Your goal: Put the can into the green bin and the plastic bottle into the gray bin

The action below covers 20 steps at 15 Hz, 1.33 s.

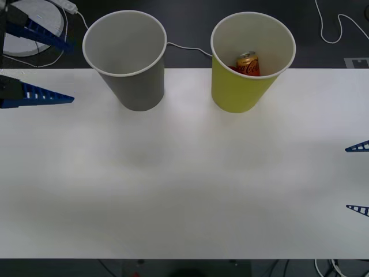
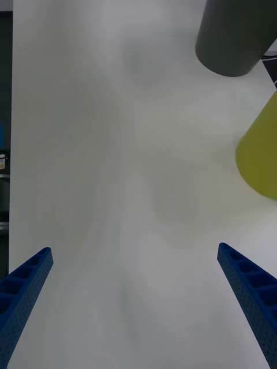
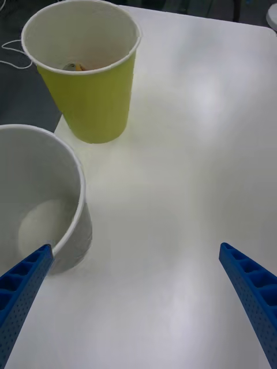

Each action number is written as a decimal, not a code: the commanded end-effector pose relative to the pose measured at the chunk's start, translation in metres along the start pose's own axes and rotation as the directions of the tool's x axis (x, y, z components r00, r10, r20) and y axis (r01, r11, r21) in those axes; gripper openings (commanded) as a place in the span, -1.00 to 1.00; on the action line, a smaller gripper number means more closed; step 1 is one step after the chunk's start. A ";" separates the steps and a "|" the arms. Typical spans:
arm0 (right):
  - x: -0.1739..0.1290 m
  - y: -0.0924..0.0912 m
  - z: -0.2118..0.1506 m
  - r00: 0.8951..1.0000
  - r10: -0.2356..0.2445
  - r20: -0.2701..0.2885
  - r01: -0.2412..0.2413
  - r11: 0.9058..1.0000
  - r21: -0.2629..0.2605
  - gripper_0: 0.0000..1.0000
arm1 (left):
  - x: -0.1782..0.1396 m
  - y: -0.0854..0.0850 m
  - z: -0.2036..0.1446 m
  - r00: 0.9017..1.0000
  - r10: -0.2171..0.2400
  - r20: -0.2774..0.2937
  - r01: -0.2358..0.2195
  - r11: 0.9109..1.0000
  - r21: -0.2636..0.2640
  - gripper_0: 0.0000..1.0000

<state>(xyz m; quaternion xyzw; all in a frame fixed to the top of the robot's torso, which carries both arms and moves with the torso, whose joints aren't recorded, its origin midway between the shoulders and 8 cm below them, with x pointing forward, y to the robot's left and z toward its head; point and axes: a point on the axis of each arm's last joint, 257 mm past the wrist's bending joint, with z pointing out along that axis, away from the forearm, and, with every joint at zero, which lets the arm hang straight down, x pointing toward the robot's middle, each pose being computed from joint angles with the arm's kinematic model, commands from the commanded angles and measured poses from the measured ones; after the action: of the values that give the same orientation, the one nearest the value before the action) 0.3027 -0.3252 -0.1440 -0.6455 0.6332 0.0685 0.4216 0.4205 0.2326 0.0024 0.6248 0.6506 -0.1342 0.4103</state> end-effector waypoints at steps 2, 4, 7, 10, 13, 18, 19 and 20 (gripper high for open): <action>0.000 0.000 0.000 1.000 0.000 0.000 0.000 1.000 0.000 1.00 | 0.033 -0.028 -0.007 0.998 0.056 -0.018 -0.056 0.998 0.005 1.00; 0.000 0.000 0.000 1.000 0.000 0.000 0.000 1.000 0.000 1.00 | 0.050 -0.043 -0.007 0.995 0.090 -0.048 -0.090 0.996 0.010 1.00; 0.000 0.000 0.000 1.000 0.000 0.000 0.000 1.000 0.000 1.00 | 0.075 -0.066 -0.007 0.990 0.122 -0.074 -0.120 0.992 0.027 1.00; 0.000 0.000 0.000 1.000 0.000 0.000 0.000 1.000 0.000 1.00 | 0.094 -0.089 -0.005 0.992 0.098 -0.077 -0.093 0.994 0.064 1.00; 0.000 0.000 0.000 1.000 0.000 0.000 0.000 1.000 0.000 1.00 | 0.108 -0.099 -0.002 0.990 0.120 -0.076 -0.115 0.992 0.058 1.00; 0.000 0.000 0.000 1.000 0.000 0.000 0.000 1.000 0.000 1.00 | 0.124 -0.102 -0.001 0.984 0.139 -0.113 -0.133 0.989 0.058 1.00; 0.000 0.000 0.000 1.000 0.000 0.000 0.000 1.000 0.000 1.00 | 0.126 -0.103 -0.001 0.983 0.142 -0.117 -0.136 0.989 0.059 1.00; 0.000 0.000 0.000 1.000 0.000 0.000 0.000 1.000 0.000 1.00 | 0.127 -0.103 -0.001 0.982 0.148 -0.120 -0.142 0.988 0.060 1.00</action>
<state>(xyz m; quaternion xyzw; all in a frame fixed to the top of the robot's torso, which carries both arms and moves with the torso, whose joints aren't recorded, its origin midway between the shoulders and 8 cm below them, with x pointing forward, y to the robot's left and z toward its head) 0.3027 -0.3252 -0.1440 -0.6455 0.6332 0.0685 0.4216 0.3399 0.3029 -0.1204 0.6865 0.6248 -0.0832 0.3626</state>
